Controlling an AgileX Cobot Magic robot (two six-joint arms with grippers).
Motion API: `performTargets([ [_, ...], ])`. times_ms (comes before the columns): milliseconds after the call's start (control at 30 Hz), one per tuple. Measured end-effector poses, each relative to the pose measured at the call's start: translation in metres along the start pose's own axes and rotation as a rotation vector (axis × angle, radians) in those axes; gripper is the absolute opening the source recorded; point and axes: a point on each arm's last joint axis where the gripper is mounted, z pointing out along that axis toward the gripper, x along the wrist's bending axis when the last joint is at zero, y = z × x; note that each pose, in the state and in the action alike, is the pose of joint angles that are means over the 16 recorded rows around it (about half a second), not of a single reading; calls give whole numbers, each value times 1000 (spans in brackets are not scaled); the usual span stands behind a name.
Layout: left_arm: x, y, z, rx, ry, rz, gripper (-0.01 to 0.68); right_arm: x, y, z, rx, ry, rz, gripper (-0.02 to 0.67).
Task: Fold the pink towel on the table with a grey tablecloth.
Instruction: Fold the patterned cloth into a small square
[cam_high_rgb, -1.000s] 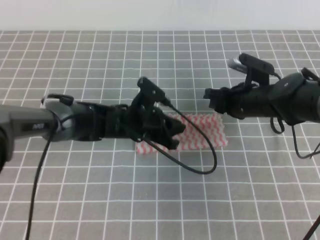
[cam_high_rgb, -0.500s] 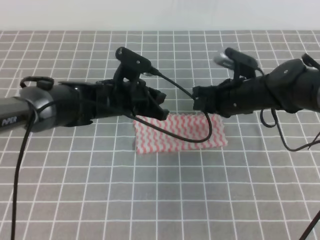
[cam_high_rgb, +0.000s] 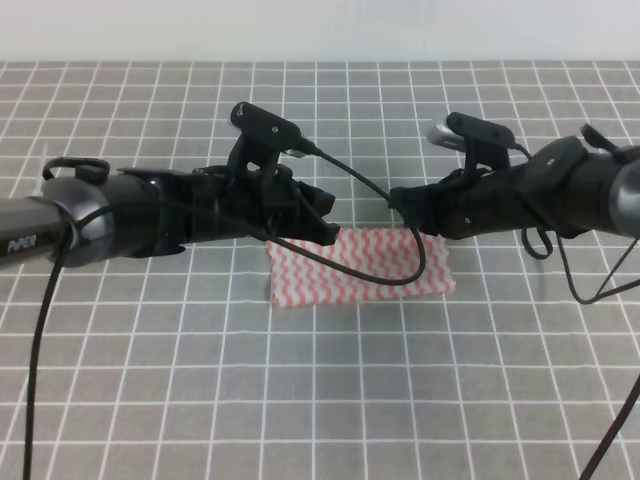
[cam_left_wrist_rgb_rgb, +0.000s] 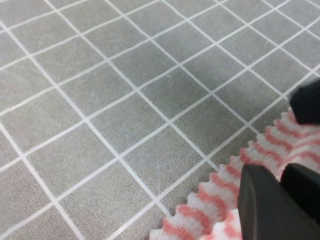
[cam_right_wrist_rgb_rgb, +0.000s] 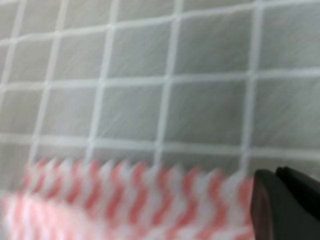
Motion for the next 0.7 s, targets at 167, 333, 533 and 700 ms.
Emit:
performTargets([
  [167, 0, 0, 0, -1, 0, 2, 76, -2, 5, 4, -34, -22, -22, -13],
  [333, 1, 0, 0, 3, 11, 5, 76, 4, 12, 3, -27, 3, -48, -14],
  [533, 3, 0, 0, 7, 28, 7, 76, 16, 16, -4, 41, 67, -87, -15],
  [700, 3, 0, -1, 9, 36, 5, 76, 22, 15, -8, 107, 87, -115, -15],
])
